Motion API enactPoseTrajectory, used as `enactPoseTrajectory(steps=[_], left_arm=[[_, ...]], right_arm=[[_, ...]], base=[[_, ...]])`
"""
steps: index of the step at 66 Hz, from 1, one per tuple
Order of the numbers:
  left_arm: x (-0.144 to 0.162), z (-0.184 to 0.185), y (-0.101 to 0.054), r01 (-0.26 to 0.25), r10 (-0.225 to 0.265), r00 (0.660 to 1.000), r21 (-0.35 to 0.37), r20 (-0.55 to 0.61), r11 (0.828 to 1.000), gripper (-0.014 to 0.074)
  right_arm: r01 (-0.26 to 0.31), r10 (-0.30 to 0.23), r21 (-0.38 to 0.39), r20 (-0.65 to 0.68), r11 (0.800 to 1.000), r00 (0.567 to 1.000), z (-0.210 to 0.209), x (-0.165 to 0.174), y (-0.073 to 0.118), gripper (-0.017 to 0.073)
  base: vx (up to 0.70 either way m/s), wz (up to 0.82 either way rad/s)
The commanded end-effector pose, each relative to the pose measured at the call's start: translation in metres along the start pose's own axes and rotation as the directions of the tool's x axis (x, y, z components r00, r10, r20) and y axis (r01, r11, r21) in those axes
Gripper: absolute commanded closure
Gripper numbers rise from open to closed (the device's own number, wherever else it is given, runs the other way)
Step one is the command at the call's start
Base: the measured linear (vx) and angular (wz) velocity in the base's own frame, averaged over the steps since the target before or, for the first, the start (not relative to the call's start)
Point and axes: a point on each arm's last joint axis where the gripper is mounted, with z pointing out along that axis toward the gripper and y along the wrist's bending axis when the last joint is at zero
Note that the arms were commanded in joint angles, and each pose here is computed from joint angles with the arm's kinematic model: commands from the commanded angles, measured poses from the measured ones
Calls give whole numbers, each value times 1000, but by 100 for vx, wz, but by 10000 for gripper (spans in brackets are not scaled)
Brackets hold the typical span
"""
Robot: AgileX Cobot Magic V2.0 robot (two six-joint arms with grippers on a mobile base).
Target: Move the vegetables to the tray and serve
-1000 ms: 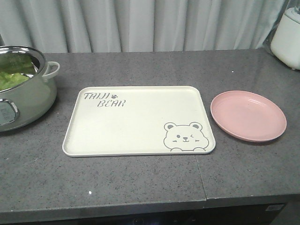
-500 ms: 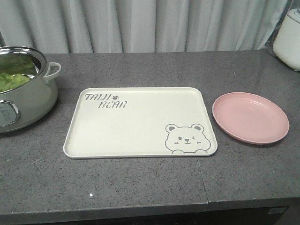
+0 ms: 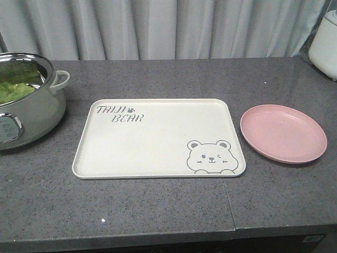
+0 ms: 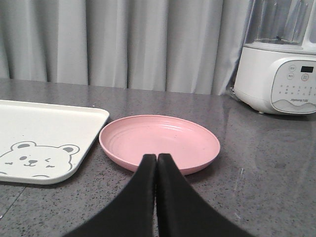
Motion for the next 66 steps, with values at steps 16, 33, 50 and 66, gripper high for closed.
enactPoseTrajectory(steps=[16, 33, 50, 66], left_arm=[[1, 0, -2, 3, -4, 999, 32, 51, 999, 599], [1, 0, -2, 3, -4, 999, 32, 51, 999, 599], [1, 0, -2, 3, -4, 999, 32, 51, 999, 599], [1, 0, -2, 3, -4, 999, 32, 51, 999, 599]], right_arm=[[10, -10, -13, 50, 1000, 999, 1, -1, 2, 565], [10, -10, -13, 50, 1000, 999, 1, -1, 2, 565], [10, -10, -13, 50, 1000, 999, 1, -1, 2, 565], [10, -10, -13, 50, 1000, 999, 1, -1, 2, 565]], base=[[0, 1], [0, 1], [0, 0], [0, 0]])
